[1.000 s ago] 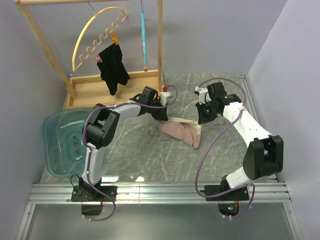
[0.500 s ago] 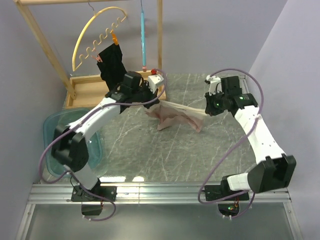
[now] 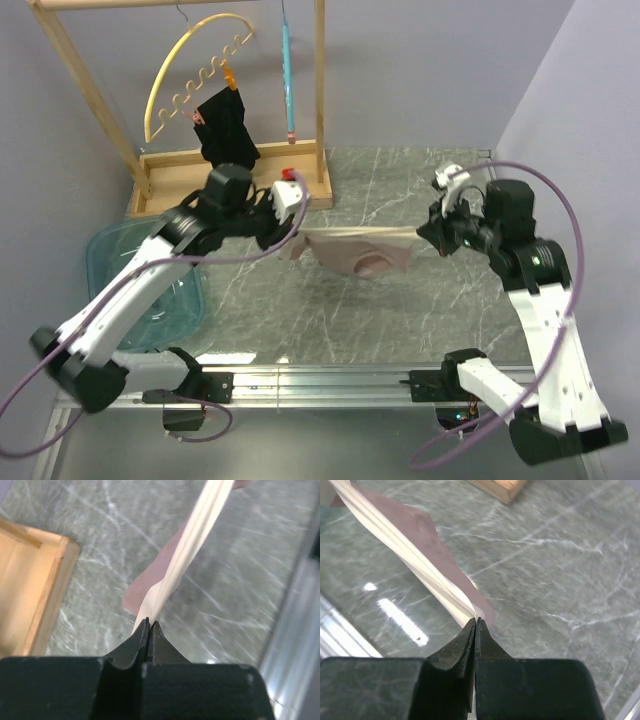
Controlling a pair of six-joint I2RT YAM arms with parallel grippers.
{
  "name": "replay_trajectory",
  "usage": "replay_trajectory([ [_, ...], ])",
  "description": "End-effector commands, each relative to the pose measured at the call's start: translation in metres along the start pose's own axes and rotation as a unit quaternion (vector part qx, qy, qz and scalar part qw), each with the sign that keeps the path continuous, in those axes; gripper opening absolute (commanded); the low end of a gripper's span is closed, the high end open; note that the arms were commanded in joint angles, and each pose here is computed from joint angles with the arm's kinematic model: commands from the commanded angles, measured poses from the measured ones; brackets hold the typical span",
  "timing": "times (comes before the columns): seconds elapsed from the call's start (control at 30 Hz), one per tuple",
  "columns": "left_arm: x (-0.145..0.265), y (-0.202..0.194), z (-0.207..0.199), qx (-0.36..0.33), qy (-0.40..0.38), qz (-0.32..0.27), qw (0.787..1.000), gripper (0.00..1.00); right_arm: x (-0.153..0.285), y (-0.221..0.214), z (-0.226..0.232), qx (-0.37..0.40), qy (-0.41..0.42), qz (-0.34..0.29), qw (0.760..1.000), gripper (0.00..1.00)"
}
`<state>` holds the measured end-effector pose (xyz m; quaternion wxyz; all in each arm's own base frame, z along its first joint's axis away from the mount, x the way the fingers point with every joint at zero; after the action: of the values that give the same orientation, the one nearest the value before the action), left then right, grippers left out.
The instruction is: Clip the underwear to the hanger
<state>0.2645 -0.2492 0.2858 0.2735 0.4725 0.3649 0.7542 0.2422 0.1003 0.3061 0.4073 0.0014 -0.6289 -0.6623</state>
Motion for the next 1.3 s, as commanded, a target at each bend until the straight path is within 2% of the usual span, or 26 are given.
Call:
replay_trajectory([
  [0.0,0.047,0.002,-0.050,-0.012,-0.054,-0.014,0.998,0.00,0.033,-0.018,0.032,0.047,0.056,-0.010,0.997,0.00],
  [0.07,0.062,0.005,-0.076,-0.025,-0.094,-0.029,0.995,0.00,0.040,-0.027,0.044,0.052,0.082,-0.010,0.995,0.00],
  [0.17,0.072,-0.009,-0.097,-0.022,-0.138,-0.012,0.990,0.00,0.044,-0.042,0.048,0.046,0.084,-0.003,0.995,0.00],
  [0.3,0.057,-0.039,-0.117,-0.014,-0.190,0.029,0.981,0.00,0.025,-0.059,0.034,0.028,0.067,0.028,0.997,0.00],
  [0.37,0.036,-0.052,-0.114,-0.017,-0.200,0.049,0.978,0.00,0.003,-0.073,0.021,0.012,0.060,0.055,0.997,0.00],
  [0.4,0.026,-0.061,-0.111,-0.016,-0.197,0.063,0.978,0.00,-0.009,-0.069,0.010,0.012,0.041,0.050,0.998,0.00],
  [0.5,-0.022,-0.072,-0.088,-0.008,-0.171,0.081,0.982,0.00,-0.061,-0.088,-0.029,-0.008,-0.005,0.107,0.994,0.00],
  [0.53,-0.047,-0.091,-0.085,0.008,-0.181,0.114,0.977,0.00,-0.071,-0.090,-0.040,-0.011,-0.020,0.115,0.993,0.00],
  [0.6,-0.077,-0.089,-0.068,0.019,-0.175,0.118,0.977,0.00,-0.101,-0.090,-0.064,-0.015,-0.050,0.119,0.991,0.00],
  [0.63,-0.104,-0.110,-0.066,0.053,-0.183,0.156,0.969,0.00,-0.109,-0.090,-0.077,-0.012,-0.077,0.121,0.990,0.00],
  [0.67,-0.121,-0.094,-0.045,0.056,-0.159,0.137,0.976,0.00,-0.117,-0.085,-0.086,-0.012,-0.092,0.117,0.989,0.00],
  [0.73,-0.150,-0.111,-0.025,0.102,-0.132,0.162,0.972,0.00,-0.135,-0.076,-0.110,-0.010,-0.132,0.113,0.985,0.00],
  [0.8,-0.166,-0.097,0.003,0.113,-0.081,0.150,0.979,0.04,-0.150,-0.077,-0.130,-0.011,-0.156,0.120,0.980,0.00],
  [0.9,-0.168,-0.088,0.016,0.124,-0.046,0.135,0.982,0.25,-0.159,-0.079,-0.149,-0.018,-0.173,0.130,0.976,0.00],
  [0.97,-0.163,-0.103,0.012,0.143,-0.041,0.149,0.978,0.40,-0.162,-0.081,-0.152,-0.026,-0.165,0.132,0.977,0.00],
  [1.03,-0.152,-0.125,0.017,0.191,-0.022,0.164,0.967,0.48,-0.164,-0.083,-0.149,-0.030,-0.155,0.138,0.978,0.00],
  [1.07,-0.147,-0.133,0.021,0.215,-0.017,0.165,0.962,0.49,-0.164,-0.086,-0.145,-0.036,-0.143,0.143,0.979,0.00],
  [1.13,-0.133,-0.153,0.040,0.307,0.017,0.162,0.938,0.52,-0.163,-0.087,-0.142,-0.040,-0.138,0.147,0.979,0.00],
  [1.2,-0.128,-0.172,0.037,0.371,0.019,0.169,0.913,0.51,-0.161,-0.089,-0.138,-0.041,-0.132,0.151,0.979,0.00],
  [1.27,-0.130,-0.182,0.033,0.401,0.018,0.172,0.900,0.51,-0.160,-0.091,-0.138,-0.044,-0.134,0.154,0.978,0.00],
])
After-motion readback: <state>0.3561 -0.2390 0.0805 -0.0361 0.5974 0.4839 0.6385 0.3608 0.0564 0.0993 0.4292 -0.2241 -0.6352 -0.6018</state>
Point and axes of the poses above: each gripper's point midway between its finger pads, its own x axis back along the fingers, its own z axis along the line the jaws close on, y = z × x, the point moved 1 cm from there along x, back along the fingers, and after that the axes turned 14 degrees about -x, right-handed, at the moved point
